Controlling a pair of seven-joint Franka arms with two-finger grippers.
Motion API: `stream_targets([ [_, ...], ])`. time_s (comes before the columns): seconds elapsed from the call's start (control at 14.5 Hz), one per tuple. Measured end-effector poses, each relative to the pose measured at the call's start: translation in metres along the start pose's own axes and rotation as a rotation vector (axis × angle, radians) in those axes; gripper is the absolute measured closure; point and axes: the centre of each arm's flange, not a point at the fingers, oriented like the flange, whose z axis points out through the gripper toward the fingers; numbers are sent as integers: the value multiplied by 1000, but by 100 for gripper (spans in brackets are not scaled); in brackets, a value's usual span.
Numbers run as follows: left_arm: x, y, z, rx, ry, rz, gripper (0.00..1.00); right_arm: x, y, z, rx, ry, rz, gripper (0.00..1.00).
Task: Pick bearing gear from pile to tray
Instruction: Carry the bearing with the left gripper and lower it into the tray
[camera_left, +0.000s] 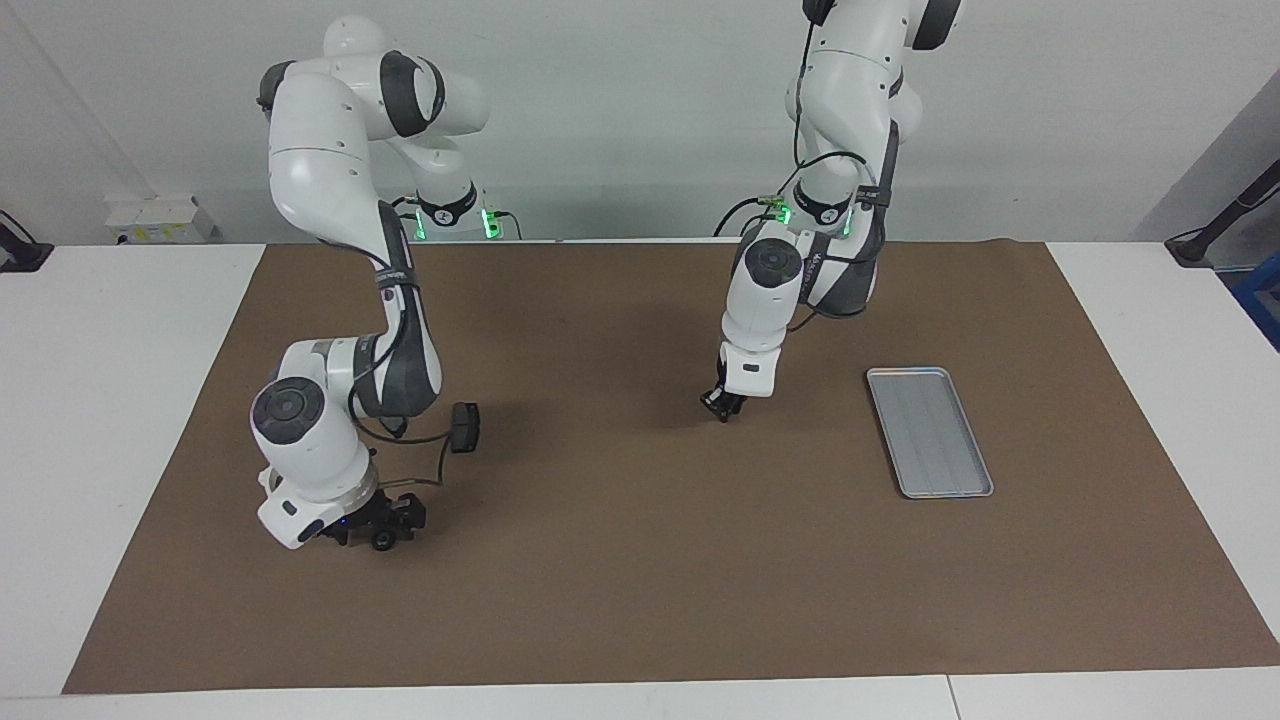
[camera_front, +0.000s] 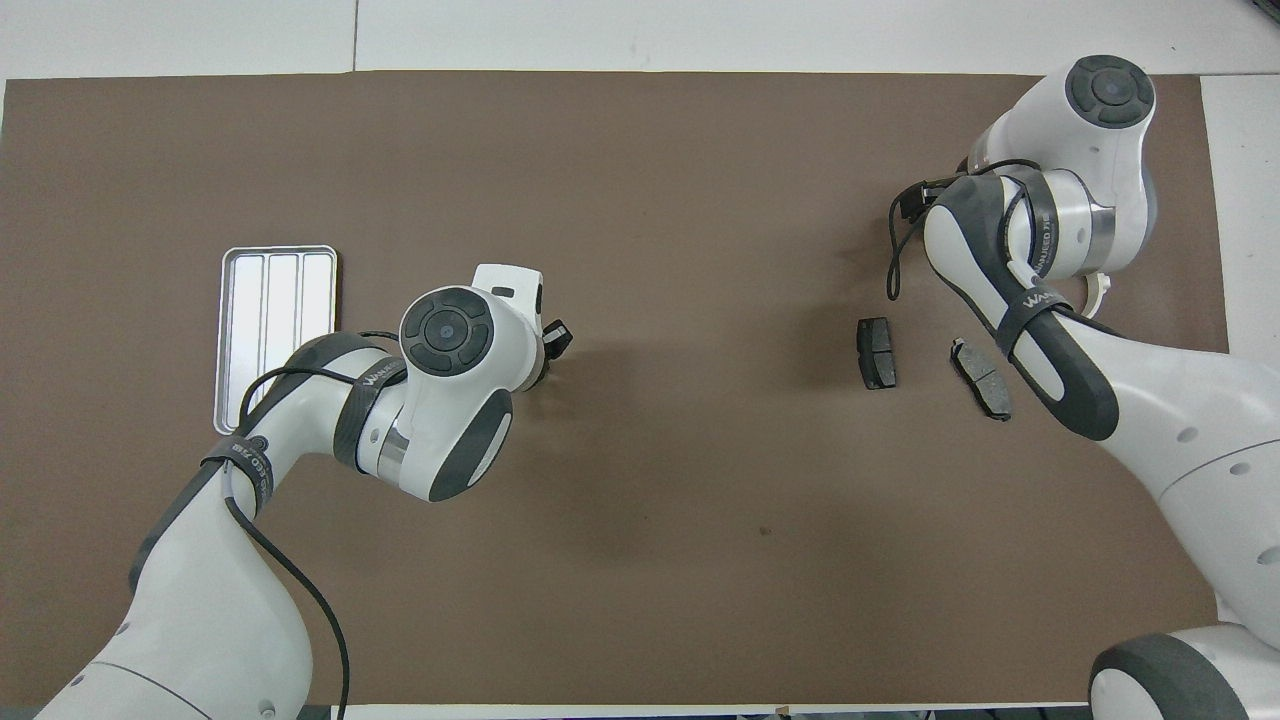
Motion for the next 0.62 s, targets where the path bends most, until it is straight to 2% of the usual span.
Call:
stream_targets([
  [0.14,2,-2,0,22,-9,-5,76,1,0,-1,0,12,4,0],
  [0.28,22,-15,-11,62,-25,-23,76,1,3,-1,0,15,11,0],
  [0.48,101,-84,-61,110,-66,29,76,1,5,2,5,10,25,1],
  [0.62,159,-150,-93,100,-78,95,76,0,4,4,15,7,37,0],
])
